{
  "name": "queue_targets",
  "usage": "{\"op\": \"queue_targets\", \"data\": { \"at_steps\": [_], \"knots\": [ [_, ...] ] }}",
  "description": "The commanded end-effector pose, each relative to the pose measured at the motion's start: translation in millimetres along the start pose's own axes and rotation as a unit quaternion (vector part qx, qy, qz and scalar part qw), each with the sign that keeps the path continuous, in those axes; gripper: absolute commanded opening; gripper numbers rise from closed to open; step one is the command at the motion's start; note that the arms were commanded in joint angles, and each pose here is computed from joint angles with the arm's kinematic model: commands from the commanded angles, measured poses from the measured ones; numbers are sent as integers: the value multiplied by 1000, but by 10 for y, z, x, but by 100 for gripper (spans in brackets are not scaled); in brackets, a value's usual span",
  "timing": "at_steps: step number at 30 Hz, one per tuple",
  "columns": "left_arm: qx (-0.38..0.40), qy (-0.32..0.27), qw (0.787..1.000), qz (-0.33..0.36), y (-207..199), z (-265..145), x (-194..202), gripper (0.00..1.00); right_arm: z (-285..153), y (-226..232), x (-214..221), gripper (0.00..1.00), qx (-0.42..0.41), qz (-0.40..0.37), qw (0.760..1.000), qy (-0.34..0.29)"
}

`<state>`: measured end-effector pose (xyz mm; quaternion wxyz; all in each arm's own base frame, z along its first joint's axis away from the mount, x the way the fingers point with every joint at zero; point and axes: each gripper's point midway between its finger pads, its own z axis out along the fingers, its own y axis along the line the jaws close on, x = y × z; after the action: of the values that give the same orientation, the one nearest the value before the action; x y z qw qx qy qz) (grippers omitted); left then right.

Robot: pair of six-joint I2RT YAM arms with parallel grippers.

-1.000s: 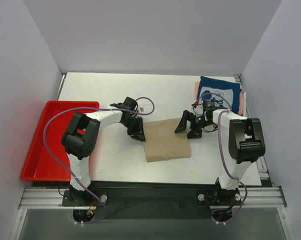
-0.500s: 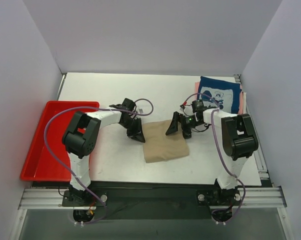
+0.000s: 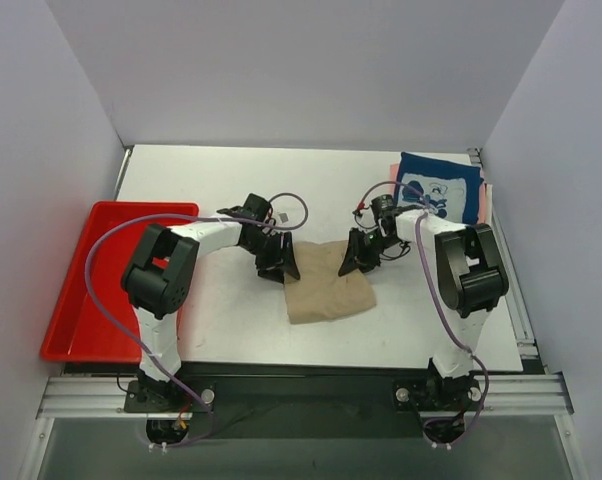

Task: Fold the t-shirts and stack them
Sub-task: Put the neatly folded tshirt into the corner of the board with the right arm

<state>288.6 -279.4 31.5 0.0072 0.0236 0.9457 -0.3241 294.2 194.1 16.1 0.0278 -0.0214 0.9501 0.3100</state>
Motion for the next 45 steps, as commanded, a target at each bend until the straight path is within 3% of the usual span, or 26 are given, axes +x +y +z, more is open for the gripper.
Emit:
{"op": "queue_targets", "data": {
  "at_steps": [1, 8, 20, 28, 45],
  "knots": [
    [-14, -60, 998, 29, -36, -229, -292, 64, -343, 112, -223, 0, 46, -28, 998, -38],
    [-24, -83, 996, 19, 124, -495, -333, 67, -779, 243, -664, 0, 81, -50, 992, -79],
    [-42, -118, 992, 2, 424, -715, -309, 68, -1147, 112, -1469, 0, 138, -56, 983, -105],
    [-52, -141, 989, -13, 525, -800, -359, 69, -1542, 149, -1964, 0, 124, -58, 977, -166],
    [-45, -136, 989, -34, 621, -726, -373, 69, -2702, 284, -2006, 0, 56, -37, 960, -273]
  ]
}}
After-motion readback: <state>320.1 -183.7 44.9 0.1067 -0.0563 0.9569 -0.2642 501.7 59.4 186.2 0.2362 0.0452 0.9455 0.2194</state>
